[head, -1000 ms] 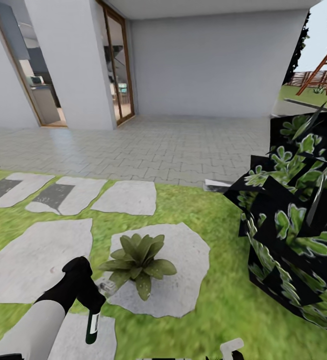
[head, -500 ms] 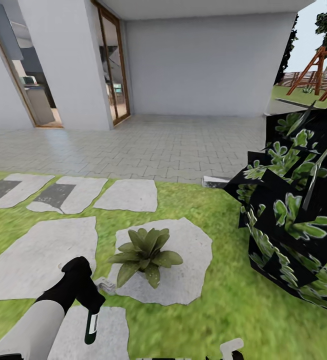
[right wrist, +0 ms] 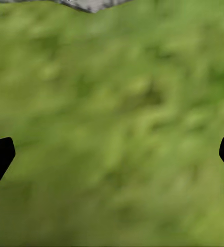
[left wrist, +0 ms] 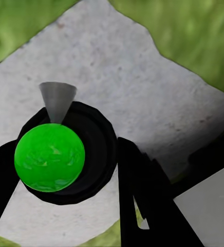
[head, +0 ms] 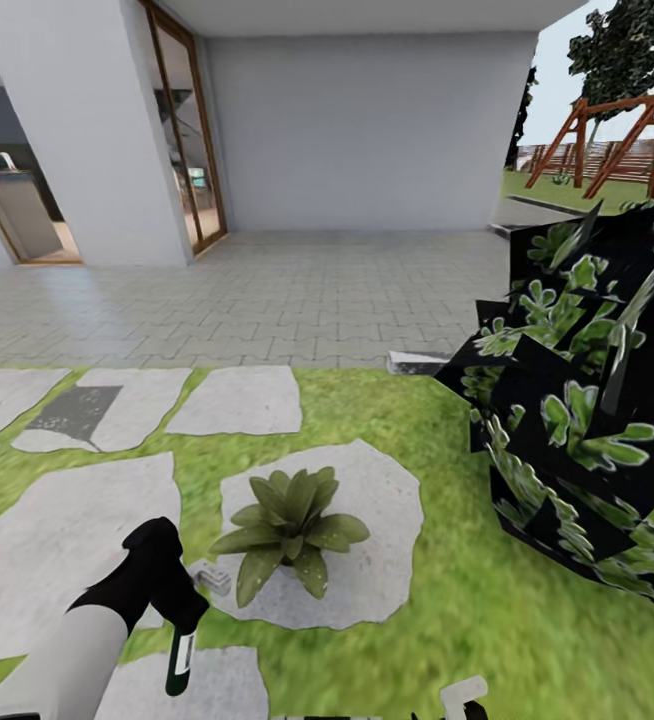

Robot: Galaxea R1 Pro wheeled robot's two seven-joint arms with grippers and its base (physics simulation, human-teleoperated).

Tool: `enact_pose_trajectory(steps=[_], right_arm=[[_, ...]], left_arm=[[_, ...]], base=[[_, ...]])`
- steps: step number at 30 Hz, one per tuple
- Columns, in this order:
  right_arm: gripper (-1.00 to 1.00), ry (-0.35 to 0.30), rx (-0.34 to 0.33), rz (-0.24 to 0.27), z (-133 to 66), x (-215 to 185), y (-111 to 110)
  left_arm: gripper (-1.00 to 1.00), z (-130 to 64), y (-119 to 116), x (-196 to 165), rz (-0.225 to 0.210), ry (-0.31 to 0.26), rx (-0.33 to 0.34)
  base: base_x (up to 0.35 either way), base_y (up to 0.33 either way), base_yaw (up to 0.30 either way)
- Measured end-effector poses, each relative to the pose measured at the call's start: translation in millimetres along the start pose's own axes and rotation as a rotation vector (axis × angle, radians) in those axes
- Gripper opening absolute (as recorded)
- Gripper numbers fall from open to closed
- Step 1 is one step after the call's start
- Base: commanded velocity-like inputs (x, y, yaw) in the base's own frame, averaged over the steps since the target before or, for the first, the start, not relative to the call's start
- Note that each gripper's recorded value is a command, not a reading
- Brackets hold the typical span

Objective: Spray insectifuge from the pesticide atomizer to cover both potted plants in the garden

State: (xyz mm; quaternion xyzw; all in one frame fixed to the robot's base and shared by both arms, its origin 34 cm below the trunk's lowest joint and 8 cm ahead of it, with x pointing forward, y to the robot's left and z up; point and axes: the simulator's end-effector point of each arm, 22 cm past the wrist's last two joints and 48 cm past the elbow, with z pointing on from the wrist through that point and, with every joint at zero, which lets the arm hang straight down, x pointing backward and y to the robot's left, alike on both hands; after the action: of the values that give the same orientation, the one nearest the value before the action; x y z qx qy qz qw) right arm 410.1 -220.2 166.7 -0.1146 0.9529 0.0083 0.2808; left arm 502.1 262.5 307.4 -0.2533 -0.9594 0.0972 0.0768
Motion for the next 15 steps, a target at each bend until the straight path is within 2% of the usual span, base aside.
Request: enact_pose_trajectory(steps=[2,7,15], right_arm=[[1.00,0.000,0.000,0.000,0.0,0.0,0.0],[1.00,0.000,0.000,0.000,0.0,0.0,-0.1],[1.00,0.001,0.000,0.000,0.2,0.3,0.0]], left_arm=[[-1.00,0.0,0.3,0.2,0.001,-0.001,0.000],[-1.00,-0.1,3.0,1.5,0.007,0.001,-0.006],[-1.00,-0.8,4.9,1.6,0.005,0.000,-0.008]], base=[[0.006,0.007,-0.103],[-0.011,0.001,-0.237],[-0.289,0.037,-0.263]])
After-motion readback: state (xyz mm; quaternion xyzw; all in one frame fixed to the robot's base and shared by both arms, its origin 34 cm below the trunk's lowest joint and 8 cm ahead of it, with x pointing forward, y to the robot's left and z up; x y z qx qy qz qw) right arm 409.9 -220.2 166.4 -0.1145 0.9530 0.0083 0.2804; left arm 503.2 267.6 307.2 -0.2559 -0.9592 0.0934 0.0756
